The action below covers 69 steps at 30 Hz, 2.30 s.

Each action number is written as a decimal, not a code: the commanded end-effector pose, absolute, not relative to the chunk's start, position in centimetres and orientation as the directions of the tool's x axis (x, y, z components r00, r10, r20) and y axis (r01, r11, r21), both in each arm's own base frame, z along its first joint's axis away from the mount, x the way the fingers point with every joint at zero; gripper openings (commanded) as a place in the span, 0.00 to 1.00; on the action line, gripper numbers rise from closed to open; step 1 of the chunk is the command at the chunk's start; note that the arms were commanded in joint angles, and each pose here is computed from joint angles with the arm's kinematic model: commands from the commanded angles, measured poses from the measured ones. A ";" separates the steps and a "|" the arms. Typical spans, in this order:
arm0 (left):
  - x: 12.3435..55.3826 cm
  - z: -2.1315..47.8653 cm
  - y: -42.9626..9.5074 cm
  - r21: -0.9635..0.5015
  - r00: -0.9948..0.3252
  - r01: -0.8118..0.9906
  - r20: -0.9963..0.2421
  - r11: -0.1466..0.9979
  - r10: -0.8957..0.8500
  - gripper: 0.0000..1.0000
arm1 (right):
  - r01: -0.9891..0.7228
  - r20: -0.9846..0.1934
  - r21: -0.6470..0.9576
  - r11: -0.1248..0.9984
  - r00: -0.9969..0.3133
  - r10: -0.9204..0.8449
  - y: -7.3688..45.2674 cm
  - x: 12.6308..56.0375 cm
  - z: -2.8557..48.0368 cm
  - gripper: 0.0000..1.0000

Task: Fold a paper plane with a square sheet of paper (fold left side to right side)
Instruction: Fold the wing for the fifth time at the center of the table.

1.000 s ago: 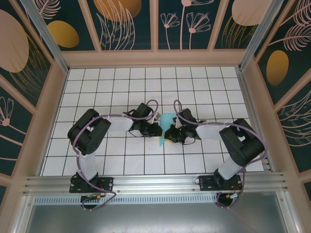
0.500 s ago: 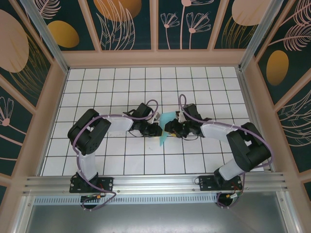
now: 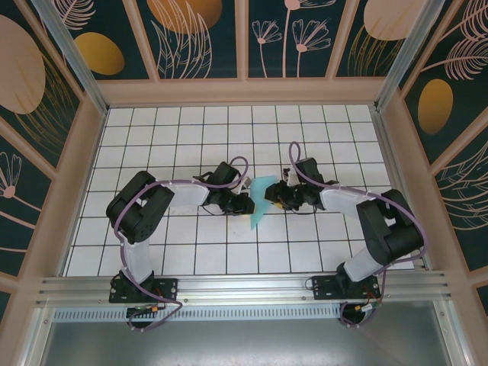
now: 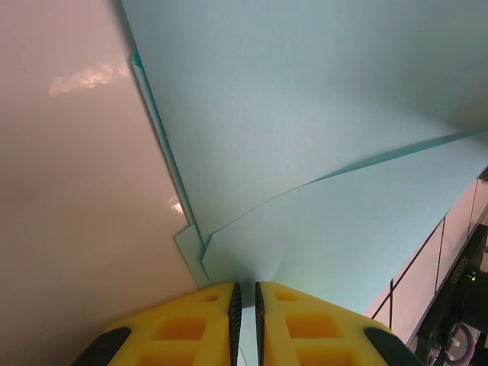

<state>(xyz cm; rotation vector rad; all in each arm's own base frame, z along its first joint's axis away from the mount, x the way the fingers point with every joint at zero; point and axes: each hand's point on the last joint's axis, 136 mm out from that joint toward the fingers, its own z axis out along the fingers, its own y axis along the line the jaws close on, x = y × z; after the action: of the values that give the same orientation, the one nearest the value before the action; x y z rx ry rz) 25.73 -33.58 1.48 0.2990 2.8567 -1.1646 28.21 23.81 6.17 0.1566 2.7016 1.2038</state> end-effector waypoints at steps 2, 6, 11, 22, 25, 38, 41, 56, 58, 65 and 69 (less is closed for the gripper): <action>26.7 -0.7 -33.0 -0.625 -0.977 0.211 -0.144 0.751 0.155 0.17 | -0.005 -0.119 0.756 0.654 -0.984 0.131 24.5 28.7 6.8 0.33; 26.7 -0.9 -32.9 -0.618 -0.978 0.209 -0.141 0.758 0.155 0.17 | -0.004 -0.115 0.750 0.661 -0.986 0.125 24.7 29.0 6.9 0.33; 26.9 -0.1 -33.1 -0.623 -0.974 0.225 -0.164 0.750 0.156 0.20 | 0.013 -0.103 0.729 0.684 -0.986 0.129 24.4 29.2 6.6 0.15; 28.2 5.5 -33.0 -0.599 -0.944 0.304 -0.291 0.740 0.152 0.41 | 0.052 -0.056 0.676 0.735 -0.991 0.122 23.6 28.7 5.6 0.07; 28.1 6.3 -32.7 -0.578 -0.937 0.319 -0.314 0.751 0.156 0.46 | 0.054 -0.052 0.675 0.736 -0.991 0.121 23.7 28.7 5.6 0.07; 25.5 6.5 -35.1 -0.457 -0.899 0.406 -0.355 0.791 0.256 0.57 | 0.065 -0.040 0.675 0.735 -0.991 0.124 23.8 28.8 5.7 0.07; 25.4 6.1 -35.6 -0.415 -0.893 0.411 -0.361 0.812 0.268 0.61 | 0.065 -0.039 0.677 0.733 -0.992 0.124 23.8 28.8 5.8 0.08; 24.6 4.0 -36.0 -0.211 -0.862 0.426 -0.391 0.880 0.324 0.67 | 0.102 0.012 0.699 0.708 -0.991 0.130 24.1 28.4 5.8 0.07; 24.6 4.2 -36.0 -0.200 -0.855 0.426 -0.408 0.882 0.320 0.67 | 0.101 0.014 0.706 0.701 -0.991 0.130 24.3 28.4 6.1 0.08; 24.7 3.3 -35.7 -0.139 -0.847 0.417 -0.417 0.898 0.329 0.61 | 0.115 0.032 0.708 0.697 -0.991 0.131 24.4 28.3 6.1 0.07; 24.8 2.9 -35.6 -0.129 -0.848 0.414 -0.414 0.901 0.330 0.51 | 0.121 0.038 0.704 0.700 -0.990 0.133 24.3 28.2 5.9 0.07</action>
<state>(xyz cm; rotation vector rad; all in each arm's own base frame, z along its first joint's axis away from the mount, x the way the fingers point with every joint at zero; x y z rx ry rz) 24.62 -35.98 3.50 0.5514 2.6701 -0.3665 28.23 24.22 5.84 0.1855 2.8567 1.1713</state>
